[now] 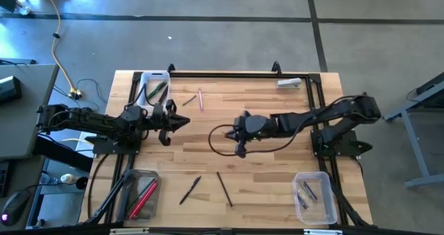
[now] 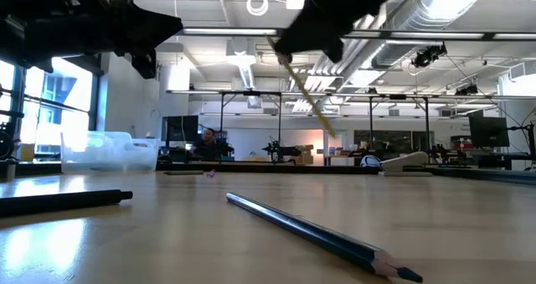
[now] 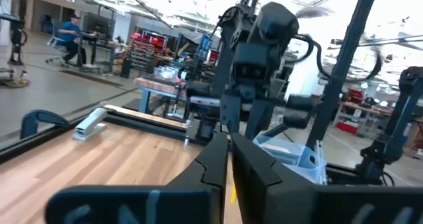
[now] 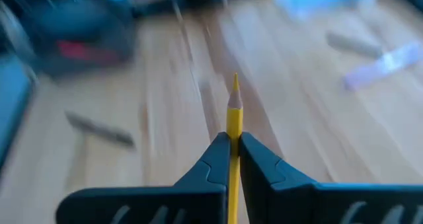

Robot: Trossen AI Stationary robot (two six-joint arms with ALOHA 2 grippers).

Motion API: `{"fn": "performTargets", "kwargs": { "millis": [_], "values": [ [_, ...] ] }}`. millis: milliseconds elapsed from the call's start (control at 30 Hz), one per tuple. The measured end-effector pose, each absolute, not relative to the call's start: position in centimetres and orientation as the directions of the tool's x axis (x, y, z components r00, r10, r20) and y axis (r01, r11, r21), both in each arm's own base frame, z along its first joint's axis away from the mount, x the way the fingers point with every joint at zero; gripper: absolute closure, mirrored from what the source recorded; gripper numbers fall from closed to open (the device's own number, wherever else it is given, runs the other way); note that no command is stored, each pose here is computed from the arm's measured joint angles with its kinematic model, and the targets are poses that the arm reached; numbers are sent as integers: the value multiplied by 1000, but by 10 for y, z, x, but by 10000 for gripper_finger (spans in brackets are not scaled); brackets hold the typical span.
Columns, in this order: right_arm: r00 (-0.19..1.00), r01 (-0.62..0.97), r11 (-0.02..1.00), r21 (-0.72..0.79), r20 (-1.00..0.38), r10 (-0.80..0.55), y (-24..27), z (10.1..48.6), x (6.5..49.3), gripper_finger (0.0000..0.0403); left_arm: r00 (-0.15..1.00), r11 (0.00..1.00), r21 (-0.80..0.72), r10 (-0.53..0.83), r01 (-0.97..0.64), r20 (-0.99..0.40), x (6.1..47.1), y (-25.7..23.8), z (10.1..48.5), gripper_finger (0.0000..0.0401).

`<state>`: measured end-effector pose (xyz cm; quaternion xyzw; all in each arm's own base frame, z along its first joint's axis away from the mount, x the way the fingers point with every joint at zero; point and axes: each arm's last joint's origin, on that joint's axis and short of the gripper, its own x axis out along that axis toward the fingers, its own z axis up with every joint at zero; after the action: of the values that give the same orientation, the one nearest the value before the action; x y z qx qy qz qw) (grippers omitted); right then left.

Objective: Sort crayons/erasers/pens/pencils in bins
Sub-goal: Put the yellow pencil into the black bin

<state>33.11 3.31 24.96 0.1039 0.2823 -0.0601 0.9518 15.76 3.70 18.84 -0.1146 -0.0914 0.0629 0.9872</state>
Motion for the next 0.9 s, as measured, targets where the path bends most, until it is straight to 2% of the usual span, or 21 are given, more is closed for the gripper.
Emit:
{"fn": "performTargets", "kwargs": {
  "millis": [167, 400, 600, 900],
  "values": [
    [941, 118, 972, 203, -336, -44, 35, 259, 351, 400, 981, 969, -236, 111, -71, 159, 161, 33, 190, 353],
    [994, 55, 984, 169, -105, -38, 36, 270, 365, 400, 995, 980, -195, 65, -50, 72, 182, 22, 196, 283],
    [999, 38, 991, 126, -12, -37, 36, 279, 365, 400, 999, 989, -147, 21, -15, 44, 207, 10, 203, 256],
    [1000, 12, 996, 91, 19, -14, 38, 282, 365, 400, 1000, 995, -99, 7, -7, 7, 240, 4, 207, 261]
  ]
}}
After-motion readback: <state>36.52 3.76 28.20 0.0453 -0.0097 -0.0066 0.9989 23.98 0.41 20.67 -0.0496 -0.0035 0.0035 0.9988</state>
